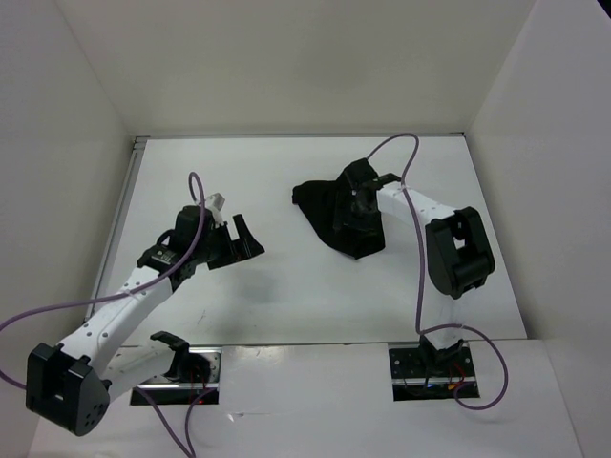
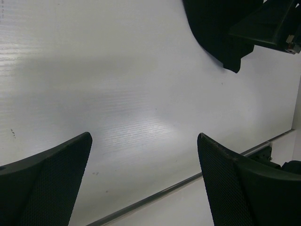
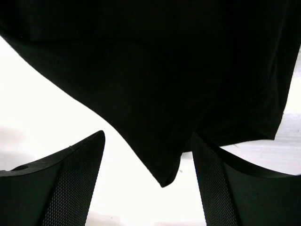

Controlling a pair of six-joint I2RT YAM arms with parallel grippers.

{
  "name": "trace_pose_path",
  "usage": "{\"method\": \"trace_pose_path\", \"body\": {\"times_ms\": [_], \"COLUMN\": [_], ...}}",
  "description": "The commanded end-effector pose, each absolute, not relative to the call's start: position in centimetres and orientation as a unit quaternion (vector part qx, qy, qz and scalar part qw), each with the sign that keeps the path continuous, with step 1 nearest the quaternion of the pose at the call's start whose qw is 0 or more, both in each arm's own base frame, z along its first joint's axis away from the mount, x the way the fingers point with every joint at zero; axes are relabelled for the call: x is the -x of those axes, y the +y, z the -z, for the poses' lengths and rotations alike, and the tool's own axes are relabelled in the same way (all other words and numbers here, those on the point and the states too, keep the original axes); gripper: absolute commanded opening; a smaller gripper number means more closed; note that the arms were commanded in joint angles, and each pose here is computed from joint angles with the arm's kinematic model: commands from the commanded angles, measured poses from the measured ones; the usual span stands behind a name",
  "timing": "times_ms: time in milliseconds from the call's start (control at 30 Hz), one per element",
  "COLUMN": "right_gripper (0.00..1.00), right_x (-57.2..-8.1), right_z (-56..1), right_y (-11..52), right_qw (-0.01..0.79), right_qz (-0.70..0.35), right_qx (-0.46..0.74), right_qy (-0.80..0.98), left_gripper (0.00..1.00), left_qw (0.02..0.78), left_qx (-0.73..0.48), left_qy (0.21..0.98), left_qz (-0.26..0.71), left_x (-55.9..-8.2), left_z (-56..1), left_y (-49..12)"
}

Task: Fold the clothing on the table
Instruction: Grab the skirt from the pile

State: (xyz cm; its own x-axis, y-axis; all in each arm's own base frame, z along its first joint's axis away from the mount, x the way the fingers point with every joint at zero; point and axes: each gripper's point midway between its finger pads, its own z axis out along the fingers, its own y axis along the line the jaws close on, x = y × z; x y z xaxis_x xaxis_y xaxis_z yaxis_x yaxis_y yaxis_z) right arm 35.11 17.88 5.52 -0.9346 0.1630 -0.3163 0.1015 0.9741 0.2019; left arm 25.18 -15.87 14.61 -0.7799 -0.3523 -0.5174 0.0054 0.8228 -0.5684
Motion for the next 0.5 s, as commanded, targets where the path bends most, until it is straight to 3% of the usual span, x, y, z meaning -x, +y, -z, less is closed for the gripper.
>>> {"method": "trace_pose_path", "body": {"times_ms": [0, 467], "right_gripper": [0.79, 0.75], "right_x": [-36.0, -32.2], "right_z": [-7.0, -4.8], "right_y": [18.3, 17.9], "right_qw": [0.198, 0.157], "right_qz": [-0.072, 0.003], "right_qx": [-0.073, -0.08], "right_qy": [0.975, 0.984], "left_gripper": [0.99, 0.99], "left_qw": [0.318, 0.292], "left_qx": [0.104, 0.094], "left_qy": [0.9, 0.911], "left_qz": [0.279, 0.276], "left_x": [-25.0, -25.2], "left_z": [-14.5, -13.1], "left_y": [-15.6, -16.1]}}
